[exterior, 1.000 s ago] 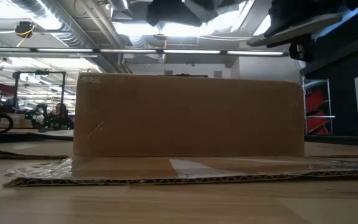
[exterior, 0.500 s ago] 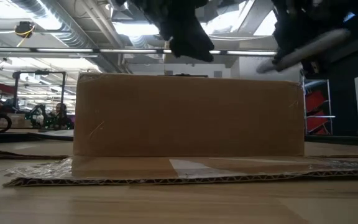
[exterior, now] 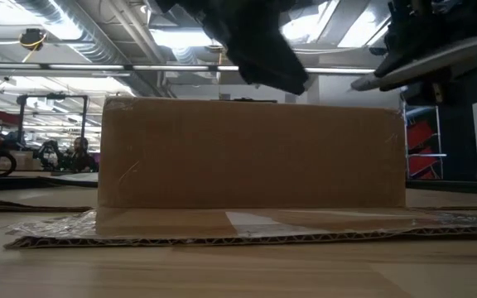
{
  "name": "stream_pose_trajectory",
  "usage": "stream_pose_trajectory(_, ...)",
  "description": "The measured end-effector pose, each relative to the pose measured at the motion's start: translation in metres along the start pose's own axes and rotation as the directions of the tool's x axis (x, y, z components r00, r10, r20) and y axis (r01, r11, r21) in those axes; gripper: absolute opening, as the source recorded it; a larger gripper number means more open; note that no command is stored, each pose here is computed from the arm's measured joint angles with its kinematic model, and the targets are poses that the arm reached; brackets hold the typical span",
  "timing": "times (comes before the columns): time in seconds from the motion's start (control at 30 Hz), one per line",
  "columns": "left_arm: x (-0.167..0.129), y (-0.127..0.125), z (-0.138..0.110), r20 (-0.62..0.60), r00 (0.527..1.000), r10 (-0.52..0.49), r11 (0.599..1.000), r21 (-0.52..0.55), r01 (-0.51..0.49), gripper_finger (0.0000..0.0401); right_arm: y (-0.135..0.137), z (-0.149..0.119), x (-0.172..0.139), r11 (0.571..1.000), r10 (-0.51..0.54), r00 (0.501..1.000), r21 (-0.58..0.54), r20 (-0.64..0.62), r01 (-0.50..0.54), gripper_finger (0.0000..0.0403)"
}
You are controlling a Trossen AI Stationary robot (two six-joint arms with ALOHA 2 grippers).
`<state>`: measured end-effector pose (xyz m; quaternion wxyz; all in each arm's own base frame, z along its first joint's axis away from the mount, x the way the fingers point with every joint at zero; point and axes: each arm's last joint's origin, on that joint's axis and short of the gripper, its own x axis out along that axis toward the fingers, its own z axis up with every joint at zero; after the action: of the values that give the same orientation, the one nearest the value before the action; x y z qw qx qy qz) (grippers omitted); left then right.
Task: Unpack boxes
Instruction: Break down the box until it is fully flat
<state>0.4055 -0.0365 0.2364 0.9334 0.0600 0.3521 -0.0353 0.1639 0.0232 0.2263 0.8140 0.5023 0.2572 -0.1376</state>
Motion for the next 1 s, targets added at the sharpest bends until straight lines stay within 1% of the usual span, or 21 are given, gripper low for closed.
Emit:
stream_pose_trajectory(0.03, 0.001, -0.002, 0.001, 0.014, 1.0, 0.0, 1.0, -0.009, 0.0, 0.0239, 0.0, 0.0, 0.001, 1.0, -0.005, 1.0, 0.001, -0.001, 0.005, 0.0058)
stream_pose_trajectory(0.1, 0.007, -0.005, -0.003, -0.007, 1.0, -0.004, 1.0, -0.009, 0.004, 0.0239, 0.0, 0.0, 0.003, 1.0, -0.005, 1.0, 0.002, 0.001, 0.005, 0.0058)
stream_pose_trajectory(0.17, 0.009, -0.007, -0.003, 0.0, 1.0, 0.003, 1.0, 0.003, -0.003, 0.0239, 0.001, 0.0, 0.004, 1.0, -0.005, 1.0, -0.001, 0.007, 0.005, 0.0058)
stream_pose_trajectory(0.3, 0.011, -0.008, -0.003, -0.004, 0.997, 0.072, 0.997, 0.019, -0.072, 0.0239, 0.004, 0.001, 0.005, 1.0, 0.022, 1.0, -0.003, 0.019, -0.022, 0.0058)
stream_pose_trajectory(0.37, 0.012, -0.008, -0.005, -0.019, 0.996, 0.082, 0.996, 0.017, -0.082, 0.0239, 0.006, 0.002, 0.005, 0.999, 0.048, 0.998, -0.005, 0.03, -0.048, 0.0058)
stream_pose_trajectory(0.63, 0.019, -0.003, -0.01, -0.051, 0.994, 0.101, 0.994, -0.036, -0.103, 0.0239, 0.004, 0.002, 0.01, 1.0, 0.0, 0.999, -0.009, 0.05, 0.0, 0.0058)
stream_pose_trajectory(0.77, 0.027, -0.001, -0.016, -0.086, 0.991, 0.103, 0.992, -0.065, -0.108, 0.0239, 0.003, 0.002, 0.018, 0.999, -0.033, 0.997, 0.045, 0.064, 0.03, 0.0058)
stream_pose_trajectory(0.87, 0.032, -0.001, -0.018, -0.088, 0.991, 0.103, 0.991, -0.072, -0.11, 0.0239, 0.002, 0.001, 0.023, 0.998, -0.049, 0.997, 0.047, 0.059, 0.046, 0.0058)
stream_pose_trajectory(1.0, 0.032, -0.002, -0.017, -0.071, 0.992, 0.103, 0.988, -0.105, -0.111, 0.0239, 0.002, 0.001, 0.029, 0.994, -0.061, 0.995, 0.094, 0.076, 0.054, 0.0058)
